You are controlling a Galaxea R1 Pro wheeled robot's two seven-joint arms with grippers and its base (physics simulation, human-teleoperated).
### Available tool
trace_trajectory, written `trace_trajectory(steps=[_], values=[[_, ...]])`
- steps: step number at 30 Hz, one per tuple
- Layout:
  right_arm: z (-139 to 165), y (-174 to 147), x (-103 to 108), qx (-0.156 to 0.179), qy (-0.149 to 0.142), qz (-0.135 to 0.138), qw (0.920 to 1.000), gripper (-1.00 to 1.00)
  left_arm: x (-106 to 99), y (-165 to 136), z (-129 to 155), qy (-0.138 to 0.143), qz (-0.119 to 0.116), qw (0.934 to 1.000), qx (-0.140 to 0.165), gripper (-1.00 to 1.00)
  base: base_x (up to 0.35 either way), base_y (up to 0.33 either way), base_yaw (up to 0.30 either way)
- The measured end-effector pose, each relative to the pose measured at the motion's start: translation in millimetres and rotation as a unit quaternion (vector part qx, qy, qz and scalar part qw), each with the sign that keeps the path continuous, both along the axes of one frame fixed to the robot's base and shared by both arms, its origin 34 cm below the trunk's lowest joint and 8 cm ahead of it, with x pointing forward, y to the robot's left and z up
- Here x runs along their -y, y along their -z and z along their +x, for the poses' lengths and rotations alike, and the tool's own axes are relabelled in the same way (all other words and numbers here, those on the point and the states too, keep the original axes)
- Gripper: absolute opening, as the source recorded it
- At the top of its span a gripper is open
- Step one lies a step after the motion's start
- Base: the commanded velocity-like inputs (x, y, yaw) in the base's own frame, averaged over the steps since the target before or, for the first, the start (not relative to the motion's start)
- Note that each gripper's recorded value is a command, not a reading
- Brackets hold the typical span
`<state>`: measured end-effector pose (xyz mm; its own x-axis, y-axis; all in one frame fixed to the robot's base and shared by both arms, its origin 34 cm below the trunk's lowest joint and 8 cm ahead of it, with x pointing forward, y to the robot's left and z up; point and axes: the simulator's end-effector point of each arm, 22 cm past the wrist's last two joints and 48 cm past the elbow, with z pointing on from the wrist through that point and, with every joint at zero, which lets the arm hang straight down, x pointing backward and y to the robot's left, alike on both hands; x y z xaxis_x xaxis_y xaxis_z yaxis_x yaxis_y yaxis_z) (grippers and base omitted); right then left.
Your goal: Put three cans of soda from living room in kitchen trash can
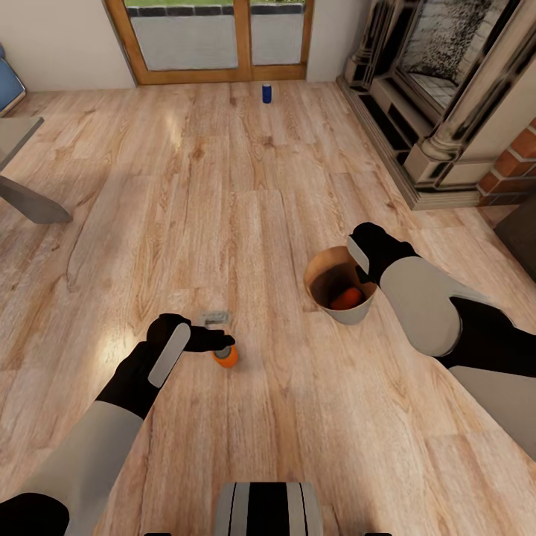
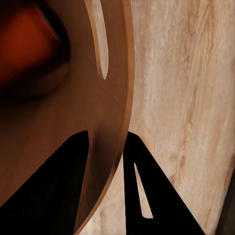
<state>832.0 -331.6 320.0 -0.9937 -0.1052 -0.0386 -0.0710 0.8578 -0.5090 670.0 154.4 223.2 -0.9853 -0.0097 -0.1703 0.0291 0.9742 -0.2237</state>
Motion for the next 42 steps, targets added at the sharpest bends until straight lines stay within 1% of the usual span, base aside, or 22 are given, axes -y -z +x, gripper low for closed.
trace_trajectory(steps=[3, 5, 7, 9, 10, 11, 12, 15, 17, 18, 22, 23, 25, 27, 28, 30, 32, 33, 35, 38, 39, 42], values=[[0, 0, -1, -0.003, -0.003, 0.0, 1.0, -1.0, 0, 1, -1, 0.0, 0.001, 1.0, -0.001, 1.0, 0.0, 0.0, 0.0], [-1, 0, -6, -0.012, -0.003, 0.005, 0.9999, -1.0, 0, 1, -1, 0.0, 0.001, 1.0, -0.002, 1.0, 0.0, 0.0, 0.0], [-4, 3, -14, -0.014, 0.013, 0.026, 0.9995, -1.0, 0, 2, -1, 0.0, 0.001, 1.0, -0.002, 1.0, 0.0, 0.0, 0.0], [-8, 9, -27, -0.015, 0.036, 0.061, 0.9974, -1.0, 0, 2, -1, 0.0, 0.001, 1.0, -0.003, 1.0, 0.0, 0.0, 0.0], [-7, 8, -32, -0.012, 0.045, 0.073, 0.9962, -1.0, 0, 2, -2, 0.0, 0.001, 1.0, -0.003, 1.0, 0.0, 0.0, 0.0], [-6, 7, -33, -0.009, 0.048, 0.077, 0.9958, -1.0, 0, 2, -2, 0.0, 0.001, 1.0, -0.003, 1.0, 0.0, 0.0, 0.0], [-5, 5, -31, -0.01, 0.046, 0.071, 0.9964, -1.0, 0, 2, -2, 0.0, 0.001, 1.0, -0.003, 1.0, 0.0, 0.0, 0.0], [6, -13, -17, -0.008, 0.025, 0.028, 0.9993, -1.0, 0, 3, -3, 0.0, 0.001, 1.0, -0.004, 1.0, 0.0, 0.0, 0.0], [13, -21, -12, -0.002, 0.019, 0.015, 0.9997, -1.0, 0, 3, -3, 0.0, 0.001, 1.0, -0.004, 1.0, 0.0, 0.0, 0.0], [14, -23, -13, 0.0, 0.019, 0.016, 0.9997, -1.0, 0, 3, -3, 0.0, 0.001, 1.0, -0.004, 1.0, 0.0, 0.0, 0.0], [17, -22, -26, 0.007, 0.039, 0.055, 0.9977, -1.0, 0, 3, -3, 0.0, 0.001, 1.0, -0.004, 1.0, 0.0, 0.0, 0.0], [18, -23, -28, 0.008, 0.041, 0.059, 0.9974, -1.0, 0, 3, -3, 0.0, 0.001, 1.0, -0.005, 1.0, 0.0, 0.0, 0.0], [24, -30, -25, 0.013, 0.038, 0.053, 0.9978, -1.0, 0, 3, -3, 0.0, 0.001, 1.0, -0.005, 1.0, 0.0, 0.0, 0.0], [28, -39, -19, 0.013, 0.025, 0.032, 0.9991, -1.0, 0, 3, -3, 0.0, 0.001, 1.0, -0.005, 1.0, 0.0, 0.0, 0.0], [33, -45, -18, 0.016, 0.021, 0.027, 0.9993, -1.0, 0, 3, -3, 0.0, 0.001, 1.0, -0.005, 1.0, 0.0, 0.0, 0.0], [41, -56, -20, 0.024, 0.02, 0.029, 0.9991, -1.0, 0, 3, -3, 0.0, 0.001, 1.0, -0.005, 1.0, 0.0, 0.0, 0.0], [48, -65, -25, 0.032, 0.026, 0.039, 0.9984, -1.0, 0, 3, -3, 0.0, 0.001, 1.0, -0.005, 1.0, 0.0, 0.0, 0.0], [50, -70, -26, 0.031, 0.027, 0.039, 0.9984, -1.0, 0, 4, -4, 0.0, 0.001, 1.0, -0.005, 1.0, 0.0, 0.0, 0.0], [52, -75, -25, 0.034, 0.028, 0.035, 0.9984, -1.0, 0, 4, -4, 0.0, 0.002, 1.0, -0.006, 1.0, 0.0, 0.0, 0.0], [57, -88, -20, 0.036, 0.024, 0.019, 0.9989, -1.0, -1, 5, -4, 0.0, 0.003, 1.0, -0.006, 1.0, 0.0, 0.0, 0.0], [62, -93, -22, 0.044, 0.027, 0.023, 0.9984, -1.0, -1, 4, -5, 0.0, 0.003, 1.0, -0.006, 1.0, 0.0, 0.0, 0.0], [66, -99, -26, 0.048, 0.03, 0.031, 0.9979, -1.0, 0, 4, -5, 0.0, 0.003, 1.0, -0.006, 1.0, 0.0, 0.0, 0.0]])
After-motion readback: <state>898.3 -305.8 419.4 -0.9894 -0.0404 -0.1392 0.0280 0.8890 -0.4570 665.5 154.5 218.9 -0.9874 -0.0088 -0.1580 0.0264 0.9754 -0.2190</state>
